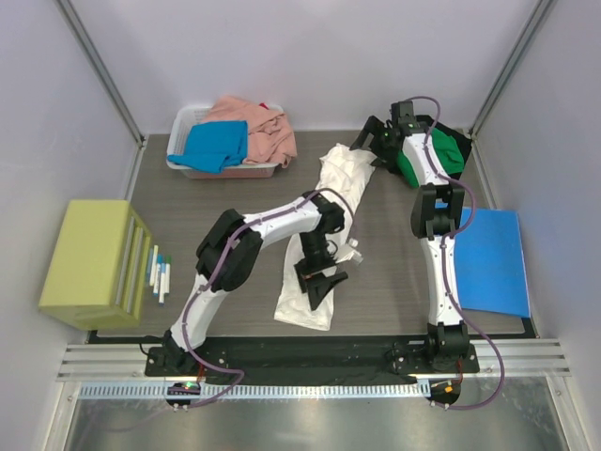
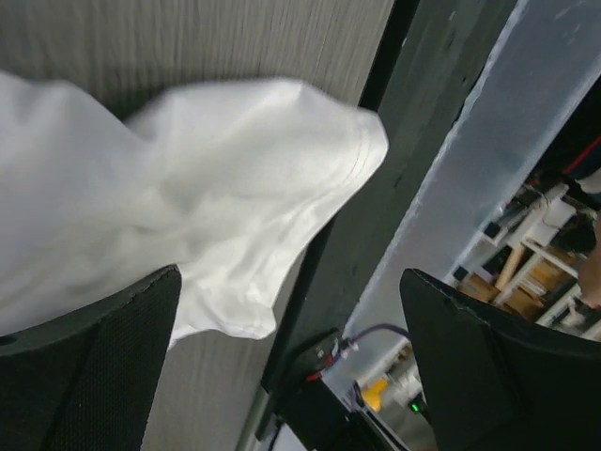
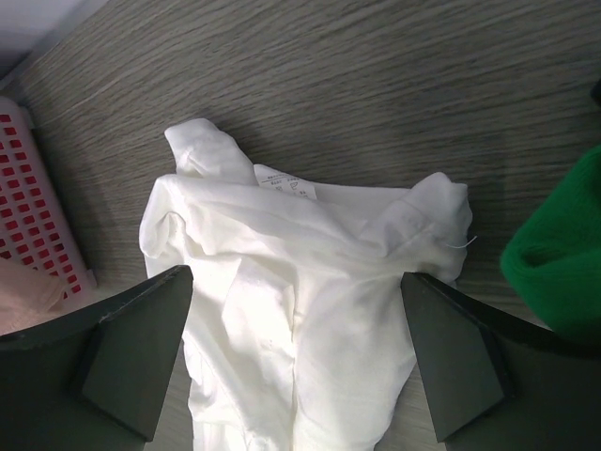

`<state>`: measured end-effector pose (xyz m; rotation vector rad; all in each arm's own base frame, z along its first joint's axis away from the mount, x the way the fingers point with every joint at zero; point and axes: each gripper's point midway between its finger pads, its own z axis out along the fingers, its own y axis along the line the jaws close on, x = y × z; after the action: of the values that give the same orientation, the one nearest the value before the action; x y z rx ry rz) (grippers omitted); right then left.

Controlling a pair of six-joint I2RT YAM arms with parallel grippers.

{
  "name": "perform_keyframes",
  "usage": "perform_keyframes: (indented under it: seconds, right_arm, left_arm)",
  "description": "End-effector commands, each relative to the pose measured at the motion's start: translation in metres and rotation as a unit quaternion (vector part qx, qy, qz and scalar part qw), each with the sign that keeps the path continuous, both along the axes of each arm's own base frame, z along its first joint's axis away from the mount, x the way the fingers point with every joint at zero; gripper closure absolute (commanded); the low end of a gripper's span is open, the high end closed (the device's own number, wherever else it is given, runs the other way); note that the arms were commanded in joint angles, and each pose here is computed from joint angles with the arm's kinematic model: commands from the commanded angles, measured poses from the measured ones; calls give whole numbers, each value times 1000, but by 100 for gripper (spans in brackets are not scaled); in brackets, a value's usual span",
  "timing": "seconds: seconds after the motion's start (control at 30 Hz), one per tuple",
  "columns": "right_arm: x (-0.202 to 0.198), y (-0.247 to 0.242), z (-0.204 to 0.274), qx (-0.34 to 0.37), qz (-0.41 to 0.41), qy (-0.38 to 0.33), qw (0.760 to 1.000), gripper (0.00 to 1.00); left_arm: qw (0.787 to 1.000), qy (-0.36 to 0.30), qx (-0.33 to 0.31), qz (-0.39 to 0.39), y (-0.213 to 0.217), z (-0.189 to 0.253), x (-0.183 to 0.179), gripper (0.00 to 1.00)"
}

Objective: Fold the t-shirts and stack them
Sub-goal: Fold the tshirt

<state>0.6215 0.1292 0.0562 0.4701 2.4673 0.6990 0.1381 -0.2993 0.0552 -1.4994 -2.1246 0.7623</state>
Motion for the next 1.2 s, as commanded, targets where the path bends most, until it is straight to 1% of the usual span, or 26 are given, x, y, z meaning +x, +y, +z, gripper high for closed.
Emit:
perform_keyframes:
  seconds: [0.0, 0.07, 0.1, 0.13, 0.23, 0.27, 0.3, 0.33, 0.37, 0.4, 0.43, 0.47, 0.5, 0.57, 0.6, 0.63, 0.67, 0.7, 0.73, 0.77, 0.83, 0.87, 0.9, 0.97, 1.17]
  right_arm:
    - [-4, 21, 16, 41, 32, -7, 999, 0]
    - [-4, 29, 41, 49, 39, -27, 998, 0]
    - [-5, 31, 48, 49, 41, -31, 997, 0]
    - [-5, 32, 71, 48, 42, -50, 997, 0]
    - [-8, 35, 105, 45, 39, -76, 995, 0]
    - [-12, 36, 132, 43, 41, -99, 993, 0]
    - [-14, 38, 145, 40, 42, -110, 992, 0]
    - [-17, 38, 156, 38, 42, -118, 991, 0]
    - [-27, 40, 181, 39, 45, -132, 989, 0]
    - [-35, 46, 188, 40, 49, -131, 989, 0]
    - [-43, 50, 198, 34, 52, -137, 989, 0]
    - [-56, 50, 211, 17, 51, -144, 988, 0]
    - [-63, 50, 215, -6, 55, -150, 987, 0]
    - [-85, 58, 200, -34, 65, -119, 990, 0]
    - [-99, 60, 209, -37, 71, -119, 990, 0]
    - [-110, 70, 204, -37, 82, -112, 990, 0]
    - [-129, 77, 171, -34, 99, -67, 992, 0]
    - [-143, 83, 173, -27, 107, -68, 992, 0]
    - [-148, 91, 165, -19, 114, -68, 991, 0]
    - [-171, 107, 133, -17, 137, -29, 990, 0]
    - [-185, 119, 116, -17, 153, -13, 988, 0]
    - [-199, 124, 96, -21, 160, 12, 987, 0]
    - [-202, 128, 90, -16, 164, 15, 986, 0]
    - [-213, 126, 70, -15, 157, 44, 987, 0]
    - [-219, 125, 31, -16, 151, 80, 985, 0]
  left_arm:
    - [994, -9, -108, 21, -25, 81, 13, 0]
    - [992, -21, -123, 28, -25, 102, 20, 0]
    - [990, -31, -134, 34, -22, 112, 25, 0]
    - [989, -35, -136, 36, -17, 118, 26, 0]
    - [983, -64, -159, 62, -1, 138, 40, 0]
    - [981, -62, -156, 93, 10, 135, 51, 0]
    - [976, -78, -172, 112, 16, 145, 55, 0]
    - [966, -112, -194, 132, 15, 141, 75, 0]
    - [963, -101, -165, 187, 29, 125, 85, 0]
    - [957, -132, -157, 204, 38, 121, 95, 0]
    - [949, -162, -162, 218, 37, 111, 112, 0]
    - [949, -163, -135, 234, 45, 95, 114, 0]
    - [948, -176, -122, 233, 49, 87, 119, 0]
    - [952, -173, -103, 232, 52, 72, 120, 0]
    - [953, -170, -101, 229, 53, 71, 119, 0]
    - [955, -163, -99, 227, 54, 70, 116, 0]
    - [955, -163, -100, 228, 55, 70, 116, 0]
    - [954, -167, -105, 227, 56, 72, 117, 0]
    - [953, -170, -109, 228, 58, 74, 117, 0]
    - [949, -176, -113, 236, 62, 79, 120, 0]
    - [946, -180, -118, 244, 66, 83, 123, 0]
    - [942, -184, -124, 252, 71, 89, 126, 0]
    - [941, -187, -124, 255, 75, 90, 127, 0]
    - [934, -201, -128, 266, 85, 98, 132, 0]
    - [915, -227, -148, 300, 108, 119, 145, 0]
